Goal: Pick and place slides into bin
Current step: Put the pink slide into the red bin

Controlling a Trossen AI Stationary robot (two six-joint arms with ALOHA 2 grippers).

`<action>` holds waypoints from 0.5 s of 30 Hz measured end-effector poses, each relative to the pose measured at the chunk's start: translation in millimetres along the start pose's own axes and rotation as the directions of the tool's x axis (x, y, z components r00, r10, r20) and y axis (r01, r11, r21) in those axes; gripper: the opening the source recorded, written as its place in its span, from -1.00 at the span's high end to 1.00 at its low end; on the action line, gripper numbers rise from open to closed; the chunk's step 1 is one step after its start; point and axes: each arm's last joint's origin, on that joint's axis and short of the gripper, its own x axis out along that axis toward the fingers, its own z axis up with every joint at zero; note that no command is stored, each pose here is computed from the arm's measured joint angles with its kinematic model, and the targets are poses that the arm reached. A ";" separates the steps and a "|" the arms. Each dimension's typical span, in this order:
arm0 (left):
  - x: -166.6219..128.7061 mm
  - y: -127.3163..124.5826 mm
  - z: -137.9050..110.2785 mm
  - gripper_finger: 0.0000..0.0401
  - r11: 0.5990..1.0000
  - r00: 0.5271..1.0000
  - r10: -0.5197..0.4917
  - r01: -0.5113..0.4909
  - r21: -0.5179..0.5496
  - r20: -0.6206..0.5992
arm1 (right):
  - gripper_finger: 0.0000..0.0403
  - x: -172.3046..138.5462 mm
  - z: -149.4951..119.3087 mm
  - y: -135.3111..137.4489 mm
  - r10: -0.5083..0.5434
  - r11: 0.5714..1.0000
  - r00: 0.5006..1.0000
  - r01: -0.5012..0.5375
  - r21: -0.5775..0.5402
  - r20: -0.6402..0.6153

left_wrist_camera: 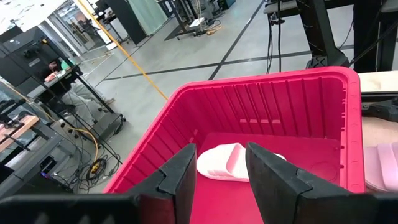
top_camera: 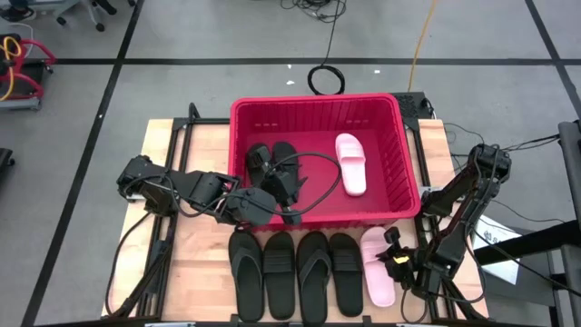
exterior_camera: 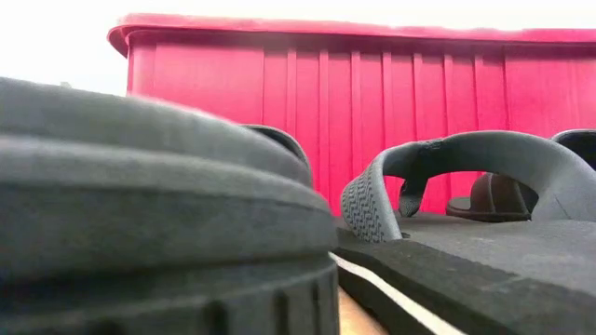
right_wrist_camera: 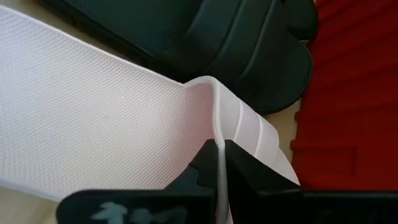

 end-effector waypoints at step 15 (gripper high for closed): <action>0.0 -0.1 0.0 0.26 1.000 1.000 -0.001 0.001 -0.004 0.000 | 1.00 -24.5 38.0 2.8 0.072 0.997 0.992 -0.073 0.000 0.106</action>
